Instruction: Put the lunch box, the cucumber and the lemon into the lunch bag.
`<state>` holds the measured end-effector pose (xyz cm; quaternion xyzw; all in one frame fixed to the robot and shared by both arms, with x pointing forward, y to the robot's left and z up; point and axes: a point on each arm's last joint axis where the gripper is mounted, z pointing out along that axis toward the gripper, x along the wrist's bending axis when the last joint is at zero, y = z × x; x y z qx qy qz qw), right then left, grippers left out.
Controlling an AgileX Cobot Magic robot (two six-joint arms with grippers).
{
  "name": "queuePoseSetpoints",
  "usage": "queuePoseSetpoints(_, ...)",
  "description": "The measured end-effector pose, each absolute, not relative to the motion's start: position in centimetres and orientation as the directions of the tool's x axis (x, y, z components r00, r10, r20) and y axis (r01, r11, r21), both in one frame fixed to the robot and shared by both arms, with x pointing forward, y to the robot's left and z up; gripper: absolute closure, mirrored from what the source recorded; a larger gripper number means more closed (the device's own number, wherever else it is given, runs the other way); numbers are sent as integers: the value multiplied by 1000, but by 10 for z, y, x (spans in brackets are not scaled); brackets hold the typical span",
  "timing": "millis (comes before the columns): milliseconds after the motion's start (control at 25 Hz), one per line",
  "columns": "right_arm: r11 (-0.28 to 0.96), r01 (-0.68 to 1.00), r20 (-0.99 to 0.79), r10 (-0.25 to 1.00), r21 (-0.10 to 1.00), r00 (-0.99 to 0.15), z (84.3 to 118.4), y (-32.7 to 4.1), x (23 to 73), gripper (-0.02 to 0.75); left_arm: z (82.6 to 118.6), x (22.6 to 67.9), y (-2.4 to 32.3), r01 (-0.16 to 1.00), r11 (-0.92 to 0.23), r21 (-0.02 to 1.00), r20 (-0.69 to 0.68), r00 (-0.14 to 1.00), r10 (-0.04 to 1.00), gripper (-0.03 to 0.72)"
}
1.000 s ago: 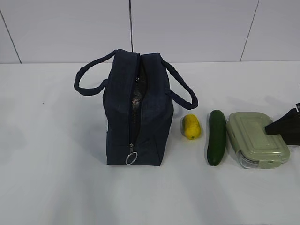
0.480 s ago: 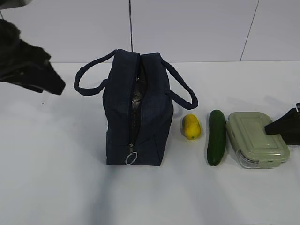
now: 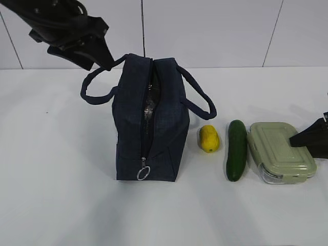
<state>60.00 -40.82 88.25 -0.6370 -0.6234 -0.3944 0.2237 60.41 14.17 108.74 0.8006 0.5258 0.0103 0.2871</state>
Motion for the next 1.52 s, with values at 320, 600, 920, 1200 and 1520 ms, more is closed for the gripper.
queuePoseSetpoints(320,-122,971,782,617,207,-88,882,-408,600,360,1066,638,127,858,-307,413,-312,450,837,305)
queuePoseSetpoints(600,-122,971,783,616,206,-89,883,-408,600,360,1049,646,118,878,-290,381,-383,436,814,305)
queuePoseSetpoints(920,-122,971,783,616,206,-89,883,-408,600,360,1036,650,115,888,-285,362,-409,426,807,427)
queuePoseSetpoints(1200,-122,971,783,616,206,-89,883,-408,600,360,1034,651,122,880,-325,346,-347,442,827,694)
queuePoseSetpoints(1520,-126,970,784,614,207,-88,883,-408,600,360,1068,655,159,884,-296,361,-313,414,855,697)
